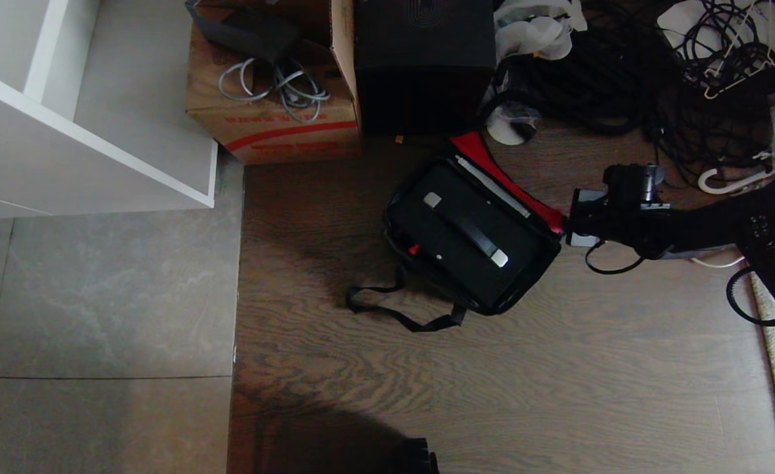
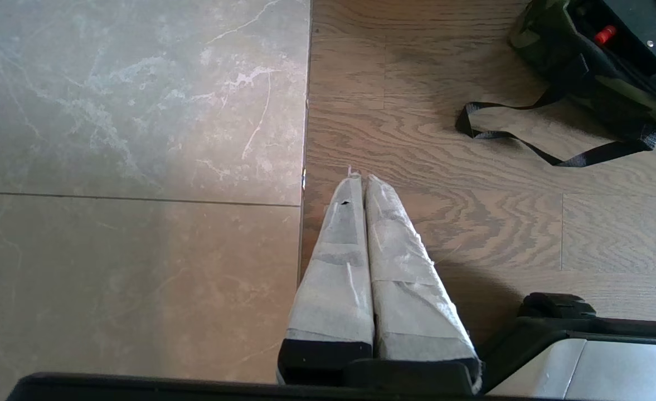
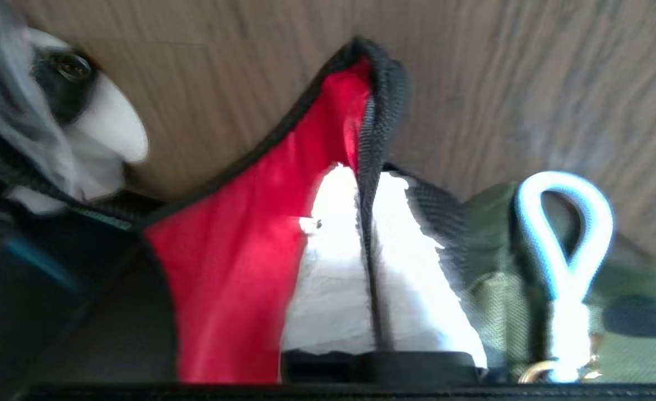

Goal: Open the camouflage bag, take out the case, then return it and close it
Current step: Close the top of the storage box

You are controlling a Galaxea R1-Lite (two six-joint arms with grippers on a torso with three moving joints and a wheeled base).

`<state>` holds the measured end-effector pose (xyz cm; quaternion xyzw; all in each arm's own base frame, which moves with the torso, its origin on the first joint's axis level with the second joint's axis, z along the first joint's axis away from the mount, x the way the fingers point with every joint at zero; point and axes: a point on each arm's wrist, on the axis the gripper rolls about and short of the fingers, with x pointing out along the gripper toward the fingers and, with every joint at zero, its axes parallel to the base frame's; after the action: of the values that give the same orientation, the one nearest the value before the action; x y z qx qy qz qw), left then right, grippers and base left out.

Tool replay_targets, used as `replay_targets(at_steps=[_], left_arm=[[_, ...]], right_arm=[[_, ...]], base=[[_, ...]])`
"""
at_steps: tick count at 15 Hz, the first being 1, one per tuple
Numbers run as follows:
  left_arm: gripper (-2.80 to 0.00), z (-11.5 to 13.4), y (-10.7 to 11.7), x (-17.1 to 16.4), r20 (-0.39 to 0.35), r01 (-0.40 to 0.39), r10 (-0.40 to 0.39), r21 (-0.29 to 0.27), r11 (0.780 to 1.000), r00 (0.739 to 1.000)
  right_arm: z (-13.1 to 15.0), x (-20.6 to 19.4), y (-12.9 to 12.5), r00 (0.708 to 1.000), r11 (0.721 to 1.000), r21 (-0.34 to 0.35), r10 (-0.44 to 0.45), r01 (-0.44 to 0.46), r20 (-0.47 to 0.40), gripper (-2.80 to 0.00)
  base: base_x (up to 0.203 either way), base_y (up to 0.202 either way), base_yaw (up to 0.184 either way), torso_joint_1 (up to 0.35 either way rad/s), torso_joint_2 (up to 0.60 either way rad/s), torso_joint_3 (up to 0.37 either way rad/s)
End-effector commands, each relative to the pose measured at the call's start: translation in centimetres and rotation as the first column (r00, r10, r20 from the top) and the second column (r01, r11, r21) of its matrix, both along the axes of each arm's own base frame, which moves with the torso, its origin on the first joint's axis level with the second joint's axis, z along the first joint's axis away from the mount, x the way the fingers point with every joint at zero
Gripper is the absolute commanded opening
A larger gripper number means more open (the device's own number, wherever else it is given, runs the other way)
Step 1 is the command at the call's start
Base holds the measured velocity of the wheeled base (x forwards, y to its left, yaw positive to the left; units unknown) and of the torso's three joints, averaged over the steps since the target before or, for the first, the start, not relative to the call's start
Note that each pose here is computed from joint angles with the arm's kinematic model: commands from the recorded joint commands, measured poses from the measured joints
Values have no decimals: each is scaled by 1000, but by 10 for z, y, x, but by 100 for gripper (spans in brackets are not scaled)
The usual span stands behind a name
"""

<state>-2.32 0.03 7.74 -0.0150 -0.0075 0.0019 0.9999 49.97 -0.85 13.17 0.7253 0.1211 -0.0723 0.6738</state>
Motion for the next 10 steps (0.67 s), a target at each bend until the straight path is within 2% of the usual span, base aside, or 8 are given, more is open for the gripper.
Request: replay_targets(at_steps=[1,4,7,8,10], left_arm=[[-280,0,0,0,0,-1,1,-1,1000,1000],[-280,0,0,0,0,-1,1,-1,1000,1000],[-280,0,0,0,-1,-1,1,-1,1000,1000],[-280,0,0,0,0,-1,1,-1,1000,1000],[-280,0,0,0,0,-1,1,-1,1000,1000]], right_arm=[[8,-4,0,1000,1000,3,0,0,13,-280],[26,-14,1,999,1000,-4,1,-1,37,-280],[48,-36,2,998,998,-67,22,-18,60,-280],[49,-46,4,998,991,-128,45,-39,47,-280],[45,-69,17,992,946,-300,128,-124,-6,-280]], base=[[0,0,0,0,0,0],[0,0,0,0,0,0],[0,0,0,0,0,0],[0,0,0,0,0,0],[0,0,0,0,0,0]])
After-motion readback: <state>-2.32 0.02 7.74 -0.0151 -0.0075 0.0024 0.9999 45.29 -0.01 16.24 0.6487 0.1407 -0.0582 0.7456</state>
